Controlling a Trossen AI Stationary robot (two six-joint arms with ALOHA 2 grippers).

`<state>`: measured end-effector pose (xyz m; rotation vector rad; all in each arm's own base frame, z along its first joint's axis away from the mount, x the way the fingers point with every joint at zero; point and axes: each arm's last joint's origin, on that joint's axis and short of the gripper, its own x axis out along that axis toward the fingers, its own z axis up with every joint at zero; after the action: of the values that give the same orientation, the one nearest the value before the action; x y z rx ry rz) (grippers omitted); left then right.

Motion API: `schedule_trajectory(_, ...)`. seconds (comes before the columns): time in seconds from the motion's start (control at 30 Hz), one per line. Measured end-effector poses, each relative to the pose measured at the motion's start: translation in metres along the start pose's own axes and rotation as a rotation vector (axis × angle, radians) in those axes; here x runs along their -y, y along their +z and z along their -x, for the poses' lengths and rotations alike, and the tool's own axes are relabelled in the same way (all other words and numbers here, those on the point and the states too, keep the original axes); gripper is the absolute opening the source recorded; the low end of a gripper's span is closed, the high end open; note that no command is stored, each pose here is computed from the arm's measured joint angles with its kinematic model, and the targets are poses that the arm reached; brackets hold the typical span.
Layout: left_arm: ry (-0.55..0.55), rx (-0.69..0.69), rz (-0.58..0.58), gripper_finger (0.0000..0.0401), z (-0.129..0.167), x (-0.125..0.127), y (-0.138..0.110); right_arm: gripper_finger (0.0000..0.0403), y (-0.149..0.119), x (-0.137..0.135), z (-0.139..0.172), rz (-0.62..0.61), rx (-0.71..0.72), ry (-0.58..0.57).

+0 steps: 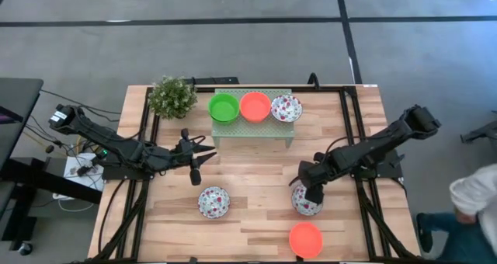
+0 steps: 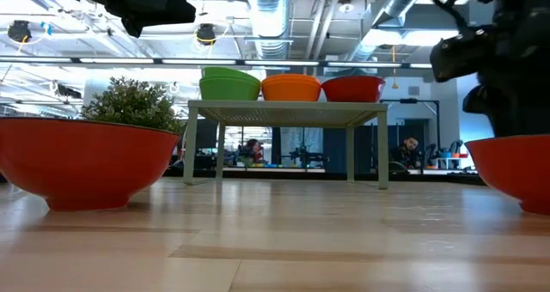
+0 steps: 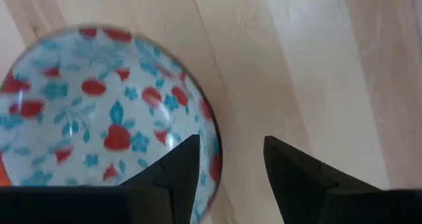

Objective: Pick & Place Mini bowls
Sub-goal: Stack the white bowl on the white bowl on the shelf

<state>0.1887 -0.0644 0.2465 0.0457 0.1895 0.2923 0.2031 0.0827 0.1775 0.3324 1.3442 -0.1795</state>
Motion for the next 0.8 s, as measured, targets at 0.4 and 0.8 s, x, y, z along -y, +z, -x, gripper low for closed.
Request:
schedule_trajectory(0.4, 0.0, 0.005, 0.004, 0.0081, 0.0, 0.0, 0.001, 0.0056, 0.009, 0.006, -0.004, -0.035, 0.008, 0.008)
schedule_trajectory(0.8, 0.0, 0.005, 0.004, 0.0081, 0.0, 0.0, 0.001, 0.001, 0.016, 0.0, 0.0, -0.021, 0.028, 0.113)
